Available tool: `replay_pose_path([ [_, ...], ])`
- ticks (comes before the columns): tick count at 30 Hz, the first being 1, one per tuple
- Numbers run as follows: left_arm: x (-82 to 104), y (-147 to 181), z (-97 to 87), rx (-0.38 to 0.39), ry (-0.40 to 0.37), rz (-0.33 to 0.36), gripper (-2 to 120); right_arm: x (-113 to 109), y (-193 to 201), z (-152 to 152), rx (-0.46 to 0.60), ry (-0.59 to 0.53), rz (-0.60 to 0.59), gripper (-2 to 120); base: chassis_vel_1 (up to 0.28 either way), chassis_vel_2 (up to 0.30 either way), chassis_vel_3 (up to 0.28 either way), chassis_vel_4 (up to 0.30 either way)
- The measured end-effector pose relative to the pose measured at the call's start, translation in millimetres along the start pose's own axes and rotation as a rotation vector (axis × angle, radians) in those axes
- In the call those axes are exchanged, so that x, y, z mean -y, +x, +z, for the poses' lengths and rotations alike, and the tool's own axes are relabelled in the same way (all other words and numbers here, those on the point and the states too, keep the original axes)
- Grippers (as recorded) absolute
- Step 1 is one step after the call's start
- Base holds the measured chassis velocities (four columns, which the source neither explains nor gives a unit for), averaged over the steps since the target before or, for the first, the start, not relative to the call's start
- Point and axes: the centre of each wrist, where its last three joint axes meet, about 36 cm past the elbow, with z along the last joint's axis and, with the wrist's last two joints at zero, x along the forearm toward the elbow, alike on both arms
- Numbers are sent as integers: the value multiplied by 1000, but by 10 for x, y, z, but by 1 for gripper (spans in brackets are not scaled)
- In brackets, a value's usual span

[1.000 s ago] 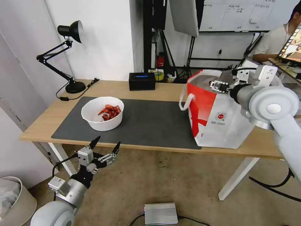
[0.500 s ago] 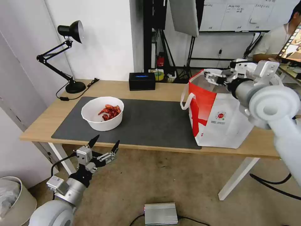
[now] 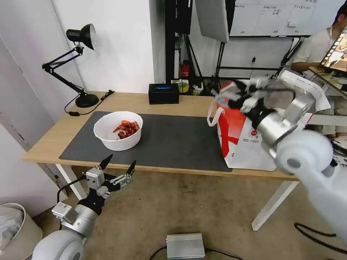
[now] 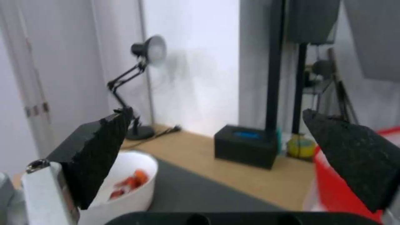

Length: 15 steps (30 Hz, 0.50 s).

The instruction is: Pick up the trash from the table and place it into the takeout bag.

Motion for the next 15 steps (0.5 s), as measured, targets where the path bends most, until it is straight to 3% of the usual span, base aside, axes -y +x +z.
replay_pose_path([
  [13, -16, 34, 5, 7, 0, -12, 100, -215, 359, 739, -35, 59, 14, 100, 0, 0, 0, 0],
  [15, -24, 43, 3, 6, 1, -12, 100, -383, 566, 1060, -62, 68, 76, 100, 0, 0, 0, 0],
])
